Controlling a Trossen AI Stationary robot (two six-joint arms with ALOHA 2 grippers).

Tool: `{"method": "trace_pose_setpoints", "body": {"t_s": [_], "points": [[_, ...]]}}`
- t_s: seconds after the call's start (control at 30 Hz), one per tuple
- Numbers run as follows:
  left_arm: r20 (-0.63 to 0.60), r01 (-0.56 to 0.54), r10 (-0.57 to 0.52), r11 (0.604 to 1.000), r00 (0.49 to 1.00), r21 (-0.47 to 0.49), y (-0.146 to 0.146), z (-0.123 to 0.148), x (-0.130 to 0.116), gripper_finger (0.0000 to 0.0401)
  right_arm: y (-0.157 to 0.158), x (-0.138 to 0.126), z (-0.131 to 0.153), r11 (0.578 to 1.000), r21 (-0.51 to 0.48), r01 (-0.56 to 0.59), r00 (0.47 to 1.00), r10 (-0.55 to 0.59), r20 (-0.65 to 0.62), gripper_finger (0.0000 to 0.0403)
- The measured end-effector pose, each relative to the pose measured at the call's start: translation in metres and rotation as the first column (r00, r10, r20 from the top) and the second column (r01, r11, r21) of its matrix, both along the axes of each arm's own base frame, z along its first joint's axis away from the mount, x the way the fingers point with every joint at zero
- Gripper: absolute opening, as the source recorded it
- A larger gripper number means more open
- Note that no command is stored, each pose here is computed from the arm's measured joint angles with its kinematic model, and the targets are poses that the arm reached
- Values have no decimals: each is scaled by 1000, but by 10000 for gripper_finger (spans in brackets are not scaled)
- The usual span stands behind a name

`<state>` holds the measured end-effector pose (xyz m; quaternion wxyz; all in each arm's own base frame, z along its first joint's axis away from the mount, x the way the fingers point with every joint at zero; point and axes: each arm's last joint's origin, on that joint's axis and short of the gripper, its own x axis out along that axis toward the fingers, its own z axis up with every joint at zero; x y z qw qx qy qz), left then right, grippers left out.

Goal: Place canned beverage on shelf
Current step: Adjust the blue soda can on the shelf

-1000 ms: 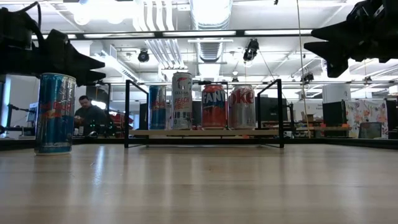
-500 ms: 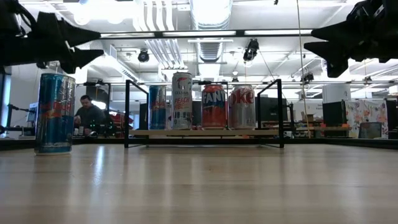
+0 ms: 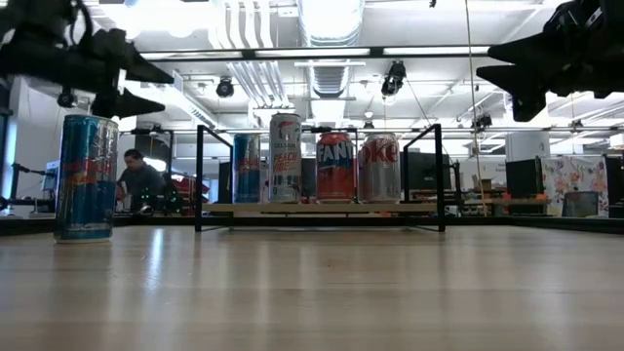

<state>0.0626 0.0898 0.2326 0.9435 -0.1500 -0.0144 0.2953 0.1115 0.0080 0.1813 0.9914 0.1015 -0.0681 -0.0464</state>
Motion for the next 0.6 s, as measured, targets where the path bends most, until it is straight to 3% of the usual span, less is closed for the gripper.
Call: {"method": "trace_pose_setpoints", "body": {"t_s": [0.1, 0.27, 0.37, 0.5, 0.6], "points": [[-62, -67, 63, 996, 996, -62, 7, 17, 2, 380, 0, 0, 0, 1000, 0, 0, 1000, 0, 0, 157], [-76, -85, 74, 984, 994, -158, 22, 39, 10, 380, 0, 0, 0, 1000, 0, 0, 1000, 0, 0, 157], [-38, -82, 75, 951, 997, -297, 31, 44, 18, 380, 0, 0, 0, 1000, 0, 0, 1000, 0, 0, 157], [-64, -55, 34, 929, 997, -365, 43, 52, 33, 380, 0, 0, 0, 1000, 0, 0, 1000, 0, 0, 157], [-105, -89, 46, 887, 993, -453, 50, 61, 47, 380, 0, 0, 0, 1000, 0, 0, 1000, 0, 0, 157]]}}
